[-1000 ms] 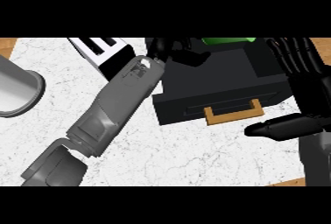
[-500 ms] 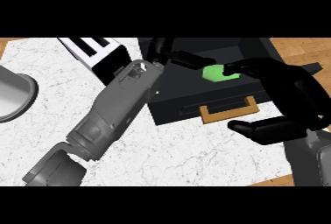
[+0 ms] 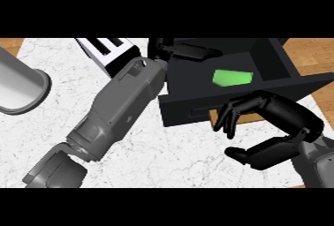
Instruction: Pick up the cup, place it into the drawer and close the drawer
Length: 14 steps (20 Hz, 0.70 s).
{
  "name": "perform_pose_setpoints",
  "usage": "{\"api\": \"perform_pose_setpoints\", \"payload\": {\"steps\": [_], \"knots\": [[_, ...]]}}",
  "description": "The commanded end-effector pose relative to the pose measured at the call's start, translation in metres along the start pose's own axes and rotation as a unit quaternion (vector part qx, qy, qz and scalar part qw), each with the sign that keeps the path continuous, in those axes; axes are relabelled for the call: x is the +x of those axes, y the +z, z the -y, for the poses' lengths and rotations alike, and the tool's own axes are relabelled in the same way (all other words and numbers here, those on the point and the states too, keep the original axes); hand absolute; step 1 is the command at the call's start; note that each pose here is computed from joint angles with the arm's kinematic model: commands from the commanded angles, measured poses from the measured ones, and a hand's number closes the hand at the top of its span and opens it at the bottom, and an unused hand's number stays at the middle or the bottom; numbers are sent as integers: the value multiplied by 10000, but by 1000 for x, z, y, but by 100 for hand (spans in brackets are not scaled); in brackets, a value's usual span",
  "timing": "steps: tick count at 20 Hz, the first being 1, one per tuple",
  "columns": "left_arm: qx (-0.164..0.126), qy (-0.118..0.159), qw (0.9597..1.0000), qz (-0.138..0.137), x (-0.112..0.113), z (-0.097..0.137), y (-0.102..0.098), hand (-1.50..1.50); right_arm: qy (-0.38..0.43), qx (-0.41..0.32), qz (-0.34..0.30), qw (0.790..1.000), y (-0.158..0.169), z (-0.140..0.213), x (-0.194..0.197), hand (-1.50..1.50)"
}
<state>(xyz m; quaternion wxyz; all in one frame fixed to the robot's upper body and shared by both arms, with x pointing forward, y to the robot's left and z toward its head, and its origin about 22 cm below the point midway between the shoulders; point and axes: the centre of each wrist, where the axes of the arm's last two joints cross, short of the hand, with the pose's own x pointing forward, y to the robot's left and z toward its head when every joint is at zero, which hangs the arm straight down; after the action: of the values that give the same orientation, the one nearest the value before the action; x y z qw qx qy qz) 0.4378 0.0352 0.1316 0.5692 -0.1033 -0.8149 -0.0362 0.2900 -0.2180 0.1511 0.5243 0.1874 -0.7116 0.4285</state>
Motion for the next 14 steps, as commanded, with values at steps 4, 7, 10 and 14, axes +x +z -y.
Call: {"api": "perform_pose_setpoints", "payload": {"steps": [4, 7, 10, 14], "knots": [[280, 279, 9992, -88, -15, -13, 7, -150, 1550, -28, -1068, 9821, 18, -12, -5, -150], [337, 417, 9986, 9, -21, -15, 13, -150, 1480, -220, -1470, 9778, 12, -43, -45, -150], [316, 510, 9982, 24, -23, -24, 13, -150, 1654, -135, -1870, 9682, 19, -27, -78, -150], [324, 651, 9973, 144, -28, -30, 22, -150, 1729, 279, -2283, 9577, -5, -44, -120, -150]]}}
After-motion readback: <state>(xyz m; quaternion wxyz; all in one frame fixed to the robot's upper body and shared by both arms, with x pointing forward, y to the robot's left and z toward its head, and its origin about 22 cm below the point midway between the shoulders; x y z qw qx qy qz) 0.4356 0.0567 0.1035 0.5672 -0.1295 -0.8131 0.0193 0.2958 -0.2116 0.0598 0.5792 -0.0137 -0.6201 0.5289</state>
